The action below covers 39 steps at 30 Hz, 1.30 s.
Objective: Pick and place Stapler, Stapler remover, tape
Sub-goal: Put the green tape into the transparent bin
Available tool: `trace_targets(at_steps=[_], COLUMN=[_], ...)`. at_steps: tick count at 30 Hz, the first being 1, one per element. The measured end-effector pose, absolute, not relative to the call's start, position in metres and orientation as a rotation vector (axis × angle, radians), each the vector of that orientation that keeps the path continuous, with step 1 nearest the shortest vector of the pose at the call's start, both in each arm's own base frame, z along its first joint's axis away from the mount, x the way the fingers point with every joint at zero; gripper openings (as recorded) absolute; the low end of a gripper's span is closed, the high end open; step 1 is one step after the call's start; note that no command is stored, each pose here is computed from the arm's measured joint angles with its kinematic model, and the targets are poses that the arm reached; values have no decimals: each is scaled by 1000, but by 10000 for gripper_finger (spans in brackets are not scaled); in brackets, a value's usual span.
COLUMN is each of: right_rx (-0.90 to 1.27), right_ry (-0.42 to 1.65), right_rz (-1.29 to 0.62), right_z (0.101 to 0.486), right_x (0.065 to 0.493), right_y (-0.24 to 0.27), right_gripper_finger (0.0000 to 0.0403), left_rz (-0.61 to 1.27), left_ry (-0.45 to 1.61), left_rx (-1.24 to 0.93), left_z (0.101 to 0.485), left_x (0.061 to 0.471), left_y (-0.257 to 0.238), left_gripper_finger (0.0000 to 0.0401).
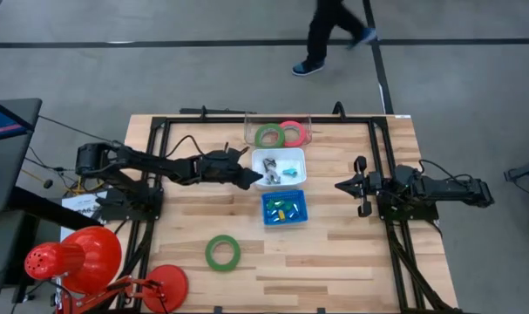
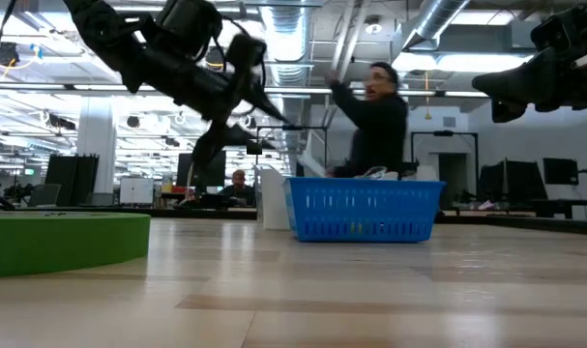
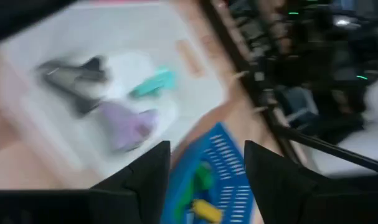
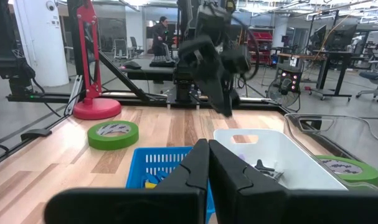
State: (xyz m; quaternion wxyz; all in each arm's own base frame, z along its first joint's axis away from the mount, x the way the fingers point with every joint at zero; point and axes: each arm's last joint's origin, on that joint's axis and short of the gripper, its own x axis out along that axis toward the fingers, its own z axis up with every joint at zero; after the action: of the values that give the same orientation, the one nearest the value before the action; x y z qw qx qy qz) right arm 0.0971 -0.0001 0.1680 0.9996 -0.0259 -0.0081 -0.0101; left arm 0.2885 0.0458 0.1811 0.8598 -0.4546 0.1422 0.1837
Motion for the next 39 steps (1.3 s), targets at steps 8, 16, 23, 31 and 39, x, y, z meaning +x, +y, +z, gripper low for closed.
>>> trace_targets(at_steps=[8, 16, 23, 31, 39], right_rx=[-52, -52, -52, -52, -52], right_ry=[-16, -16, -16, -16, -16], right_rz=[-20, -20, -20, -20, -20], right_z=[168, 168, 168, 168, 168], right_x=[97, 97, 97, 97, 97], right_y=[0, 0, 0, 0, 0], right_gripper_finger=[1, 1, 1, 1, 1], left_rz=[278, 185, 63, 29, -5], left_ry=[208, 191, 236, 366, 467], left_rx=[-802, -637, -597, -551, -512], left_z=[216, 245, 259, 255, 246], left_x=[277, 256, 238, 226, 224], left_y=[41, 31, 25, 10, -1], left_gripper_finger=[191, 184, 178, 173, 218])
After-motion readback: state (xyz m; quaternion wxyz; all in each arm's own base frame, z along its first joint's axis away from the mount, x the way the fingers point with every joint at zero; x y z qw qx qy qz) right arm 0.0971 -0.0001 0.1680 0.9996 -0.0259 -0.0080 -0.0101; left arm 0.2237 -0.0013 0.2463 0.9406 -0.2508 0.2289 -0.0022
